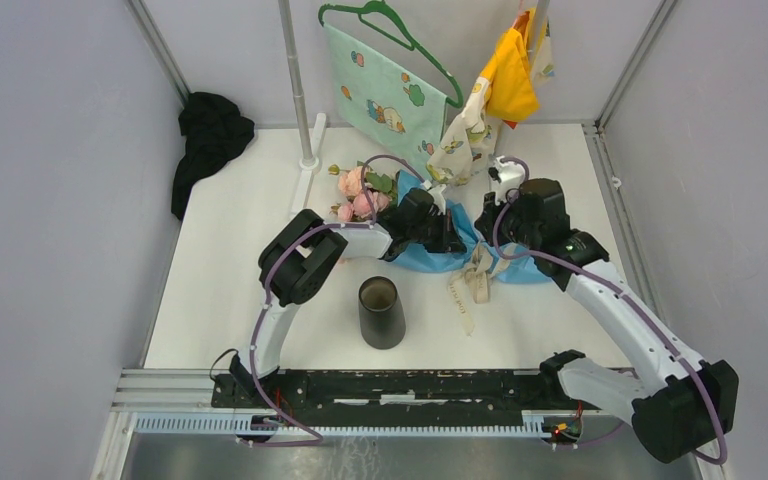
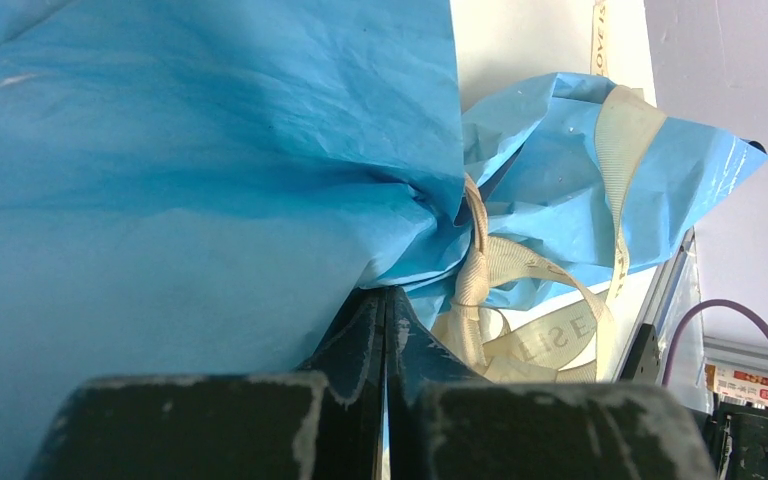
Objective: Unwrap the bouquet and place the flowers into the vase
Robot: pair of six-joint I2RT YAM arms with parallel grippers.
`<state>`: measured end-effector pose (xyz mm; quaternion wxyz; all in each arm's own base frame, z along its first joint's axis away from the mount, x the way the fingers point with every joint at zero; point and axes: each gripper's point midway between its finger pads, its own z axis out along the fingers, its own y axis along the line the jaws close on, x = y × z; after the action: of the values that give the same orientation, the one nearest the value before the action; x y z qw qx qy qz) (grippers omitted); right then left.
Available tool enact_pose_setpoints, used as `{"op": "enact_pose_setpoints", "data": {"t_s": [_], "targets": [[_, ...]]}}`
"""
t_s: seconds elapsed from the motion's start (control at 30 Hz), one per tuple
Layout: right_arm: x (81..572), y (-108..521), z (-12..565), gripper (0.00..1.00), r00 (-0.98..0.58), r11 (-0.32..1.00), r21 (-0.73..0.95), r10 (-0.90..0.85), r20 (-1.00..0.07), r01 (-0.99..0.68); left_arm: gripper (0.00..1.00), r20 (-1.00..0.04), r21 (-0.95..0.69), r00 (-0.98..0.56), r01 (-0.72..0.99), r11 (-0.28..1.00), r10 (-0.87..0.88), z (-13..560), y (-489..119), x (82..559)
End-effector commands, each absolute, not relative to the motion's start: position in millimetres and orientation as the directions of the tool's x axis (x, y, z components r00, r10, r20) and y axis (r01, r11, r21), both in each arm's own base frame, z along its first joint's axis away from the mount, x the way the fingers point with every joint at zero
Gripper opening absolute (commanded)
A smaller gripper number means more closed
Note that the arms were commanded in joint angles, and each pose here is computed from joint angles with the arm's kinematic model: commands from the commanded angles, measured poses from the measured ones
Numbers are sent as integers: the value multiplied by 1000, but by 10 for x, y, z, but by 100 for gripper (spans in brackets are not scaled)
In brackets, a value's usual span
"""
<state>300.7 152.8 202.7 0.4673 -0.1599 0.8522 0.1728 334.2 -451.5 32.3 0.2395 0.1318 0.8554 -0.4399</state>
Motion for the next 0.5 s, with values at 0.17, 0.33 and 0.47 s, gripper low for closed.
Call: {"op": "enact_pose_setpoints", "data": {"t_s": [0.17,0.33,0.47], "targets": [[3158,1462,1466,19,-591,922,109,-143,-794,-370,2,-502,-637,-865,375,673,7,51,-4265,3358],[3235,1495,1111,19,-654,928,115,-157,-740,-353,2,-497,-636,-867,371,677,9,25,-4241,3339],[3251,1426,912,20,-681,943,99,-154,-716,-317,2,-500,-633,-866,371,680,8,34,-4222,3343]]}}
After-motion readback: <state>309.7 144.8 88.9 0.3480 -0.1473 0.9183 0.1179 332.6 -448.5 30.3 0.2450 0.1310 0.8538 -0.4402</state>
